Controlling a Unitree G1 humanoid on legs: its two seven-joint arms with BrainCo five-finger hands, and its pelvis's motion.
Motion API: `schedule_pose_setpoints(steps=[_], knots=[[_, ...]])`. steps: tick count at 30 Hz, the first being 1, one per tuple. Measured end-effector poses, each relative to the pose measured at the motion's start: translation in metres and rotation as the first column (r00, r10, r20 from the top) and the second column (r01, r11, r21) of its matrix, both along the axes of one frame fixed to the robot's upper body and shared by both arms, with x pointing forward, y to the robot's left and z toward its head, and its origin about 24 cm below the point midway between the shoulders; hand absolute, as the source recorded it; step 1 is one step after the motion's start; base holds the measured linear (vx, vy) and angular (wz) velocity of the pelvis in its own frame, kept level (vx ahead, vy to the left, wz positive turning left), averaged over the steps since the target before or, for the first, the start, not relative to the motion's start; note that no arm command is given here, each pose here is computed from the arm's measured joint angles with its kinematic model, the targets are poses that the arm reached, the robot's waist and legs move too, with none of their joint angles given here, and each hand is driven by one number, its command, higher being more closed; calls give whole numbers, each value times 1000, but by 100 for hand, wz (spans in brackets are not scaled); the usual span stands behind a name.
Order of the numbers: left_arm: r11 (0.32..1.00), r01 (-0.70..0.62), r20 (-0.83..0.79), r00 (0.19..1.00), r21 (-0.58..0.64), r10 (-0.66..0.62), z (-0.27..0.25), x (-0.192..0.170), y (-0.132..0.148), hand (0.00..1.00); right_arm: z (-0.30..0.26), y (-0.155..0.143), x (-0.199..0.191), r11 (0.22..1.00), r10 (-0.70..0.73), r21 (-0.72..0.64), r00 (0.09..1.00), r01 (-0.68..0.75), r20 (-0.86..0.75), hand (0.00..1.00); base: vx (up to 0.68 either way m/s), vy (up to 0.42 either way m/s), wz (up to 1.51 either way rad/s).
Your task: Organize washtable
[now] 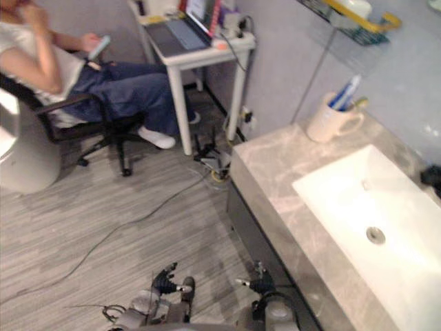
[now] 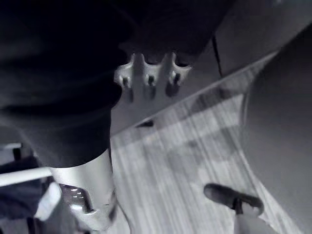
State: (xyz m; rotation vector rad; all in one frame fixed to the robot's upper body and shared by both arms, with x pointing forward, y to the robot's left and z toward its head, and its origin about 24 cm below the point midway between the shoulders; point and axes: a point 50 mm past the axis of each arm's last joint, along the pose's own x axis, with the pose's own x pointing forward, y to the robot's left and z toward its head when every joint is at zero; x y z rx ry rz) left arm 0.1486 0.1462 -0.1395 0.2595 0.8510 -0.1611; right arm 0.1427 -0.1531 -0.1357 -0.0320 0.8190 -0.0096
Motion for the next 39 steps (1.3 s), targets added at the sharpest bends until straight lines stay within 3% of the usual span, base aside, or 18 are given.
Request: schedule_pose_setpoints(steps=[7, 15, 21, 28, 39], knots=[[999, -33, -10, 999, -30, 32, -2, -4, -5, 0, -1, -13, -2, 999, 0, -37, 1000, -1, -13, 0, 55, -128, 48], [999, -28, 7, 1000, -26, 28, 1, 2, -4, 0, -3, -6, -5, 1000, -10, -15, 1000, 10, -25, 0, 69, -62, 62], [999, -31, 63, 997, -34, 34, 9, 16, -3, 0, 6, -5, 17, 999, -39, -2, 999, 39, 38, 0, -95, 33, 59], [998, 51, 21, 999, -24, -50, 3, 7, -9, 0, -1, -9, -3, 997, -75, 0, 997, 75, -13, 0, -47, 135, 31], [998, 65, -45, 997, -17, -66, -6, -16, -9, 0, -5, -8, -4, 999, -50, -7, 998, 50, -40, 0, -157, -1, 1]])
